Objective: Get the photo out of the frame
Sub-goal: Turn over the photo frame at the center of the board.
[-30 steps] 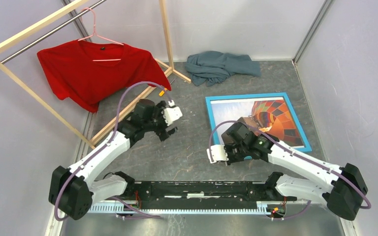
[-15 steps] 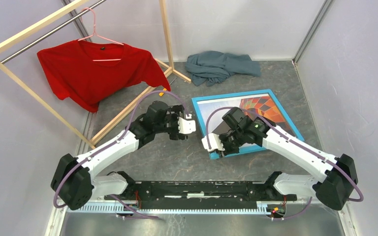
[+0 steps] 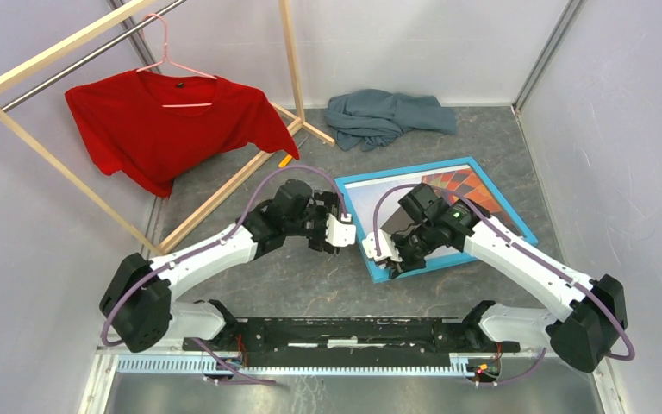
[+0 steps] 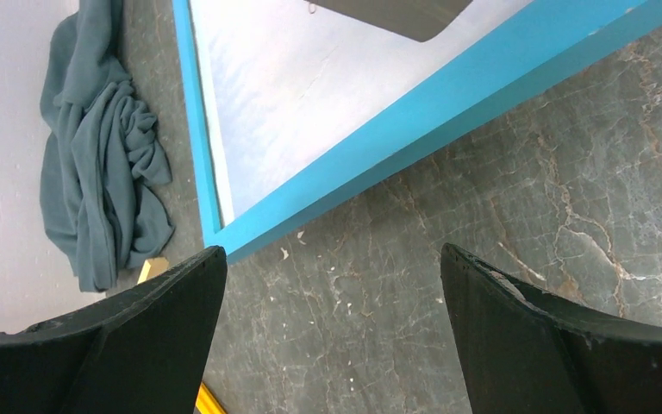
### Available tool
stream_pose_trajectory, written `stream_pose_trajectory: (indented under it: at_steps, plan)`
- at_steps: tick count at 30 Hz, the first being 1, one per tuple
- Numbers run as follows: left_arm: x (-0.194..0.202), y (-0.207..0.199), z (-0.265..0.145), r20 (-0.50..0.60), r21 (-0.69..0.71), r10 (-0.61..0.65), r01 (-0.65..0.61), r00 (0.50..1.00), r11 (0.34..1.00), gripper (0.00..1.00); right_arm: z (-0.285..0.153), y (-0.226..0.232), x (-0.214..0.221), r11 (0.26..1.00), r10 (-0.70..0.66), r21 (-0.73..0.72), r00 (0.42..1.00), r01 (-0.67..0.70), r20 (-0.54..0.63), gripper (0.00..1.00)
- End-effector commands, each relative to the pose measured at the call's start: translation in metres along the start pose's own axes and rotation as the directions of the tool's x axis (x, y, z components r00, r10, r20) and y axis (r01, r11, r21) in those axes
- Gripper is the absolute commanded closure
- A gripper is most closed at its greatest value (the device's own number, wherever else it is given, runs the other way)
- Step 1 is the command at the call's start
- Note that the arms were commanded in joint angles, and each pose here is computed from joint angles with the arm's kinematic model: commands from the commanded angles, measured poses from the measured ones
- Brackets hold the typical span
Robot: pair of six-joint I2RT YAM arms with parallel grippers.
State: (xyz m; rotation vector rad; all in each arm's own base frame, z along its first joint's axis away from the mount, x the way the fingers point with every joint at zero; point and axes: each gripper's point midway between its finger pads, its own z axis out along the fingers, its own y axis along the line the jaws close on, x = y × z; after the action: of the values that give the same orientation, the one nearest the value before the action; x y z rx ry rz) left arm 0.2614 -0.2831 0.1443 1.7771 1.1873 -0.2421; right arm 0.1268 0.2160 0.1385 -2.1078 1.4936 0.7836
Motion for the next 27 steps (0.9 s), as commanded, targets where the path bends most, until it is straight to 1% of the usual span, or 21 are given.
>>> stream_pose_trajectory:
  at_steps: [1, 5, 9, 17, 19, 24, 27]
  plan:
    - [-0.026, 0.016, 0.007, 0.072, -0.024, 0.087, -0.085, 0.994, 0.996, 0.00, -0.020, 0.000, -0.043, 0.994, -0.112, 0.012, 0.979, 0.111, 0.170, 1.00]
    - [-0.031, 0.017, 0.012, 0.079, -0.024, 0.076, -0.074, 0.994, 0.997, 0.00, -0.028, 0.001, -0.047, 0.993, -0.121, 0.021, 0.975, 0.119, 0.189, 1.00]
    - [-0.035, 0.023, 0.015, 0.090, -0.053, 0.048, -0.043, 0.995, 0.998, 0.00, -0.036, 0.000, -0.054, 0.992, -0.130, 0.035, 0.969, 0.125, 0.210, 1.00]
    - [-0.051, 0.038, 0.020, 0.074, -0.100, 0.032, -0.025, 0.997, 0.995, 0.00, -0.041, 0.004, -0.061, 0.992, -0.123, 0.008, 0.962, 0.125, 0.244, 1.00]
    - [-0.053, 0.040, 0.021, 0.066, -0.102, 0.030, -0.023, 0.997, 0.995, 0.02, -0.044, 0.005, -0.063, 0.992, -0.123, 0.004, 0.959, 0.126, 0.256, 1.00]
    - [-0.055, 0.044, 0.019, 0.050, -0.117, 0.032, -0.026, 0.998, 0.993, 0.13, -0.054, 0.004, -0.070, 0.991, -0.133, 0.014, 0.951, 0.135, 0.278, 1.00]
    - [-0.055, 0.039, 0.018, 0.057, -0.102, 0.039, -0.033, 0.998, 0.994, 0.14, -0.062, 0.003, -0.076, 0.989, -0.150, 0.034, 0.945, 0.146, 0.291, 1.00]
